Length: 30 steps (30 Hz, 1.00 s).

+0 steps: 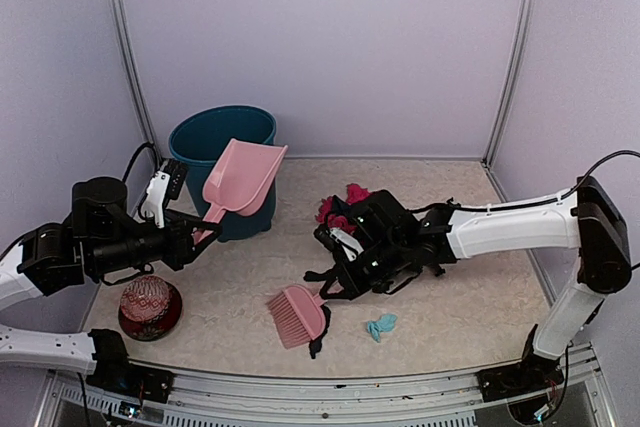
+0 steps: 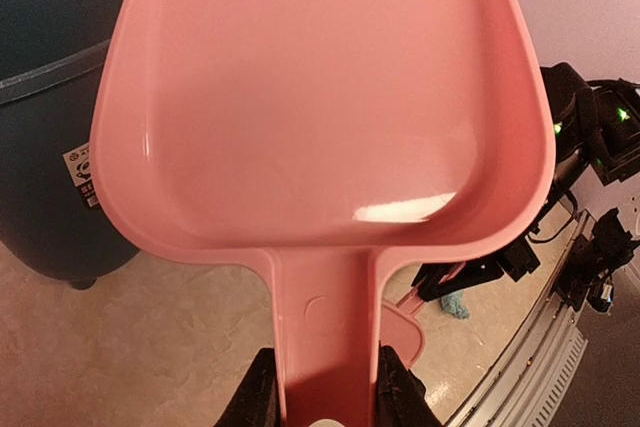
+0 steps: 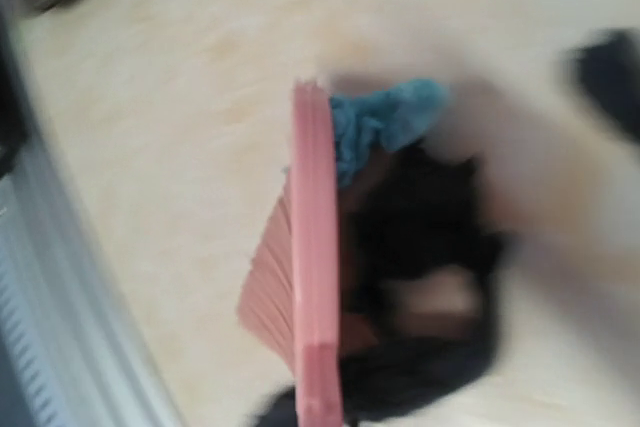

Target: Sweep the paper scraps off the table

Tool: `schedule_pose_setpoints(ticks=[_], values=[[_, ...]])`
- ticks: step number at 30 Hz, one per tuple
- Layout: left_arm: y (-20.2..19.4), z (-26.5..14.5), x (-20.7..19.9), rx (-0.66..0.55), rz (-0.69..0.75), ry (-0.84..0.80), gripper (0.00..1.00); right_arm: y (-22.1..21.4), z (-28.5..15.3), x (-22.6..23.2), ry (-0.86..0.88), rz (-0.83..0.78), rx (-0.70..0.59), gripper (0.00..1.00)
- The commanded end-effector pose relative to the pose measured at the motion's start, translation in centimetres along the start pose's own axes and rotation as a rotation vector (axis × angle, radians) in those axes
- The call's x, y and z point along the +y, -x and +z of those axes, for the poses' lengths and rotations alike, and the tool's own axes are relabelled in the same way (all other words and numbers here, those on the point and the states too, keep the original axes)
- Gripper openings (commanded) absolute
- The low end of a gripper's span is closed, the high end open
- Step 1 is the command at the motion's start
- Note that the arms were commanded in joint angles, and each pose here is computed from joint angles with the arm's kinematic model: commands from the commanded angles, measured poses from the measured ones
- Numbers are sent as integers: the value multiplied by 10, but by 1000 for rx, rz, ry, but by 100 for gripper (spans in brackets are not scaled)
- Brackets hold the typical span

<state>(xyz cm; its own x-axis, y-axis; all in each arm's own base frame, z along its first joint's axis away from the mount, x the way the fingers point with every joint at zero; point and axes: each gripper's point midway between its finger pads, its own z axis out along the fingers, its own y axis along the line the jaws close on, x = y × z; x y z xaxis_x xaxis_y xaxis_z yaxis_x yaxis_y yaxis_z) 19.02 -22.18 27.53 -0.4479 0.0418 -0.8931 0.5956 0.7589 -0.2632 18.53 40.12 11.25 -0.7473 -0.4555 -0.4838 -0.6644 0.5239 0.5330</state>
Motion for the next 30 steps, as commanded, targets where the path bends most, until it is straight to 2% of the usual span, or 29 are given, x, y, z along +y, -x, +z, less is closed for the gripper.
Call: schedule_pose_setpoints(ticks=[1,7,10,15,19,25,30], values=[[1,2,-3,-8,-8,-18,0,9,-42,-70,-292,75,-56,0],[-3,7,-7,15,-5,-36,0,27,-106,-141,-550,120,-161,0],[-5,9,-8,24,-2,-40,0,41,-136,-158,-607,133,-227,0],[-8,10,-9,34,2,-40,0,72,-170,-124,-524,29,-342,0],[-10,12,-12,44,4,-49,0,75,-188,-91,-424,-29,-371,0],[-15,16,-16,66,10,-62,0,50,-203,-47,-257,-65,-326,0],[-20,17,-22,81,20,-82,0,4,-197,-28,-123,-8,-226,0]])
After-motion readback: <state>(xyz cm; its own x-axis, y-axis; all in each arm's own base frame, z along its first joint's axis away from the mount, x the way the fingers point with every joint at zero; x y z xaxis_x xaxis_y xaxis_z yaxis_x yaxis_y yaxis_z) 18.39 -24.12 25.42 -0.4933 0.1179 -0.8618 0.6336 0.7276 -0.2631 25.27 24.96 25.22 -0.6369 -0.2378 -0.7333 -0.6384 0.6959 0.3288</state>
